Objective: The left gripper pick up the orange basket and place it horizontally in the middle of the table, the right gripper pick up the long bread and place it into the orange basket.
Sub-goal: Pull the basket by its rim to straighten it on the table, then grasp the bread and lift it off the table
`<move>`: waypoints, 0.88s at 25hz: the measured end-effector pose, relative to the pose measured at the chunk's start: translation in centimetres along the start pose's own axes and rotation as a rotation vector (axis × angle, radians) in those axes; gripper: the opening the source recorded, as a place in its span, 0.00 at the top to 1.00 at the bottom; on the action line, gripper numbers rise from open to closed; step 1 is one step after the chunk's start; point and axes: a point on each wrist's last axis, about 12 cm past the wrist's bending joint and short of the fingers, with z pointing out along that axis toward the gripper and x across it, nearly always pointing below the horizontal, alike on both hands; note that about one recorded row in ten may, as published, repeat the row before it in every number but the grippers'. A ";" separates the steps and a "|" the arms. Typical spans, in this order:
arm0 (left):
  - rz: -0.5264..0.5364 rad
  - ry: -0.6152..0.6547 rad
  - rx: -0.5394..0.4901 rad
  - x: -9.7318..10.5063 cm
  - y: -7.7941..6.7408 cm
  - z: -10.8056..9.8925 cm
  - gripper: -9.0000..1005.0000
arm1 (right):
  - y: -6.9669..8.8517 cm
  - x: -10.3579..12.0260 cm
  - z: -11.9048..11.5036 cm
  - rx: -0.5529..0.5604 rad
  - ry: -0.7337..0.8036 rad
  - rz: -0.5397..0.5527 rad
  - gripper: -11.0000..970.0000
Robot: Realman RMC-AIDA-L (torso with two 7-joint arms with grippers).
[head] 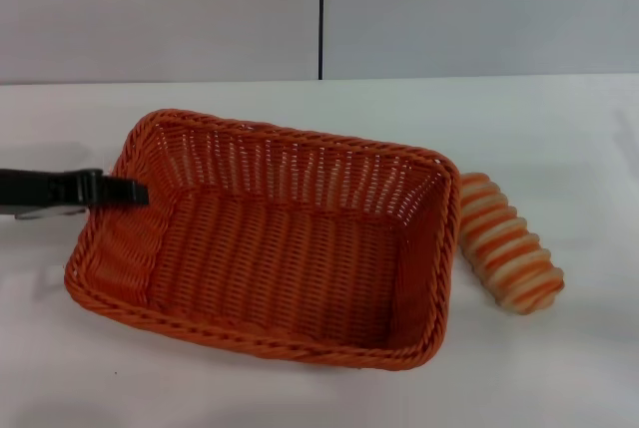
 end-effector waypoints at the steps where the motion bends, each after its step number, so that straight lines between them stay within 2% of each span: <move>1: 0.001 -0.007 0.005 -0.2 0.1 -0.2 0.59 | 0.0 0.0 0.0 0.000 0.000 0.000 0.41; 3: 0.003 -0.026 0.021 -0.6 0.3 -0.8 0.50 | 0.0 0.0 0.0 0.000 0.000 0.000 0.41; 4: 0.005 -0.055 0.034 -1.0 0.7 -1.7 0.43 | 0.0 0.0 -0.1 0.006 -0.004 -0.002 0.41; 6: 0.008 -0.067 0.037 -1.2 0.9 -2.1 0.30 | 0.0 0.0 -0.1 0.010 -0.005 -0.001 0.41; 10: 0.018 -0.149 0.072 -1.9 2.0 -4.1 0.26 | 0.2 0.0 -0.6 0.022 -0.011 0.011 0.41; 11: 0.019 -0.186 0.096 -2.0 2.4 -4.7 0.25 | 0.2 0.0 -0.7 0.025 -0.010 0.019 0.41; 12: 0.038 -0.275 0.163 -2.1 3.2 -5.8 0.25 | 0.0 0.0 -1.0 0.031 -0.004 0.044 0.41; 14: 0.038 -0.275 0.163 -2.1 3.2 -5.8 0.23 | -0.4 -0.2 -1.2 0.034 0.000 0.072 0.41; 15: 0.065 -0.379 0.247 -1.9 4.0 -6.3 0.22 | -0.4 -0.2 -1.2 0.034 0.000 0.072 0.41; 16: 0.079 -0.417 0.276 -1.8 4.4 -6.3 0.21 | -0.9 -0.5 -1.3 0.033 0.007 0.102 0.41; 17: 0.116 -0.522 0.345 -1.3 5.1 -6.3 0.20 | -1.4 -0.7 -1.5 0.032 0.016 0.121 0.41; 18: 0.142 -0.573 0.371 -1.1 5.5 -6.2 0.20 | -2.0 -1.1 -1.5 0.018 0.039 0.159 0.41; 19: 0.196 -0.698 0.422 -0.3 6.2 -6.0 0.20 | -3.3 -2.1 -1.3 -0.018 0.104 0.214 0.41; 20: 0.196 -0.698 0.422 -0.3 6.2 -6.0 0.20 | -3.3 -2.1 -1.3 -0.018 0.104 0.214 0.41; 22: 0.268 -0.841 0.446 0.8 6.8 -5.8 0.20 | -4.3 -3.4 -1.0 -0.064 0.202 0.252 0.41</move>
